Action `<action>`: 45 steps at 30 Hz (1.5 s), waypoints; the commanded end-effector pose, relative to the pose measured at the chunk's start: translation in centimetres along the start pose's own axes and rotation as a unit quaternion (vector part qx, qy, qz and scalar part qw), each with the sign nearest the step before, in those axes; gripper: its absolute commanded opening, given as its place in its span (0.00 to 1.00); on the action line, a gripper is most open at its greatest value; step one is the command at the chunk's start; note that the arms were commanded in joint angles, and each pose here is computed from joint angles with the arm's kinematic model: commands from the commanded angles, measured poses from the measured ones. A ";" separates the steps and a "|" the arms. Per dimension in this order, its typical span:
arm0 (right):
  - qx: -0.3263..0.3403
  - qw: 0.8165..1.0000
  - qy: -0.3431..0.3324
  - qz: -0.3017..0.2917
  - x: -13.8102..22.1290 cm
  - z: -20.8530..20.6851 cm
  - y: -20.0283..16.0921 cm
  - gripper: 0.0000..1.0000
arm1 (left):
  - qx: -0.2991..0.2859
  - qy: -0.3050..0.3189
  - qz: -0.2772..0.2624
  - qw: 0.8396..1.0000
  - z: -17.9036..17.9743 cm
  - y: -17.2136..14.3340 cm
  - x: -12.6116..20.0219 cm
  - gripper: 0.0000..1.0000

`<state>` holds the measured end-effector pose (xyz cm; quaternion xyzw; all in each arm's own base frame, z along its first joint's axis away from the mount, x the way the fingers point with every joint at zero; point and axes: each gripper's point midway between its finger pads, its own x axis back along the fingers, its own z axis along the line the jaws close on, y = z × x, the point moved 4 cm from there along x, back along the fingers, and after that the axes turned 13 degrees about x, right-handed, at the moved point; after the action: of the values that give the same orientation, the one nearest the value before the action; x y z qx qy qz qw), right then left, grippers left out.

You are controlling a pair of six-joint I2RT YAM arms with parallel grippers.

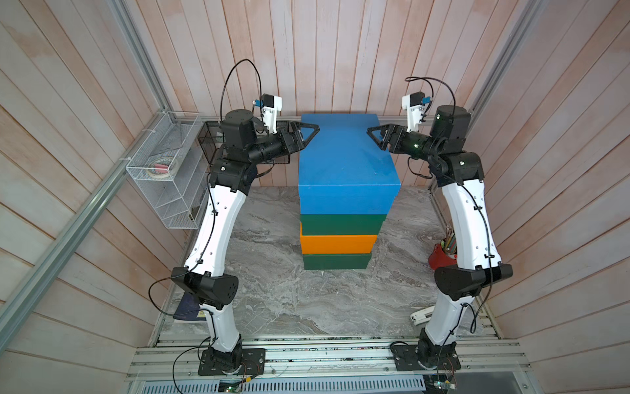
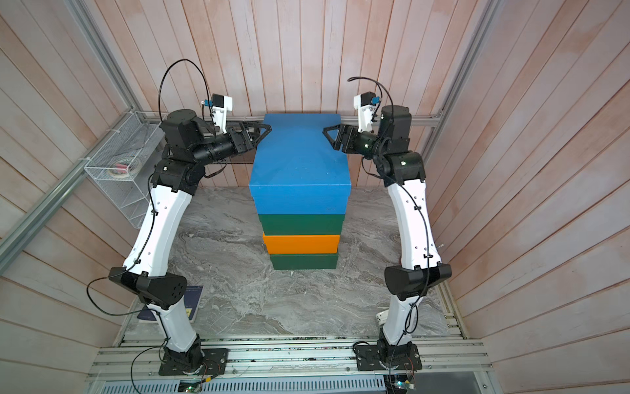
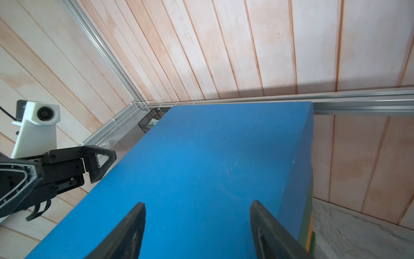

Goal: Stack the shoeboxes
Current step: Adjust the shoebox, then reset both arms

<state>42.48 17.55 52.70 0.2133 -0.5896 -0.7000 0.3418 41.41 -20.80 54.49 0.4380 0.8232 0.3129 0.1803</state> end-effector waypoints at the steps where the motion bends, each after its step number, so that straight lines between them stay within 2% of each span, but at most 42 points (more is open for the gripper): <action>1: 0.042 0.996 0.058 -0.048 1.8 3.5 2.6 0.74 | -0.044 -0.056 -0.022 0.997 -4.1 1.4 1.5 1.00; 8: 0.071 0.994 0.050 -0.061 2.9 5.5 3.6 0.75 | -0.057 -0.082 -0.045 0.994 -6.7 2.1 3.0 1.00; 16: 0.115 0.983 0.089 -0.108 5.1 10.2 5.7 0.75 | -0.079 -0.116 -0.063 0.988 -10.4 2.2 5.5 1.00; 21: 0.110 0.985 0.058 -0.116 6.2 10.4 5.9 0.75 | -0.097 -0.110 -0.077 0.986 -11.3 1.7 6.9 1.00; 27: 0.105 0.989 0.009 -0.104 7.3 9.4 4.1 0.75 | -0.106 -0.054 -0.084 0.989 -9.9 0.6 8.0 1.00; 31: 0.114 0.987 -0.028 -0.108 9.0 9.1 2.8 0.75 | -0.120 0.002 -0.107 0.987 -8.8 -0.5 9.8 1.00; 37: 0.110 0.982 -0.121 -0.095 11.6 7.3 -0.4 0.75 | -0.138 0.116 -0.176 0.968 -5.5 -2.7 14.1 1.00; 42: 0.111 0.960 -0.244 -0.077 14.2 4.4 -4.5 0.76 | -0.126 0.207 -0.199 0.949 -1.7 -5.7 17.1 1.00; 44: 0.106 0.950 -0.287 -0.059 14.7 3.1 -6.4 0.80 | -0.121 0.256 -0.205 0.937 0.7 -7.1 18.2 1.00; 45: 0.104 0.945 -0.305 -0.053 15.0 2.5 -7.4 0.97 | -0.117 0.282 -0.206 0.930 2.1 -7.8 18.7 1.00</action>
<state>28.15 11.08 49.47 0.1274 -0.7017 -0.6862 0.1432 26.45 -9.97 50.81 0.1870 0.8682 0.4414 0.1280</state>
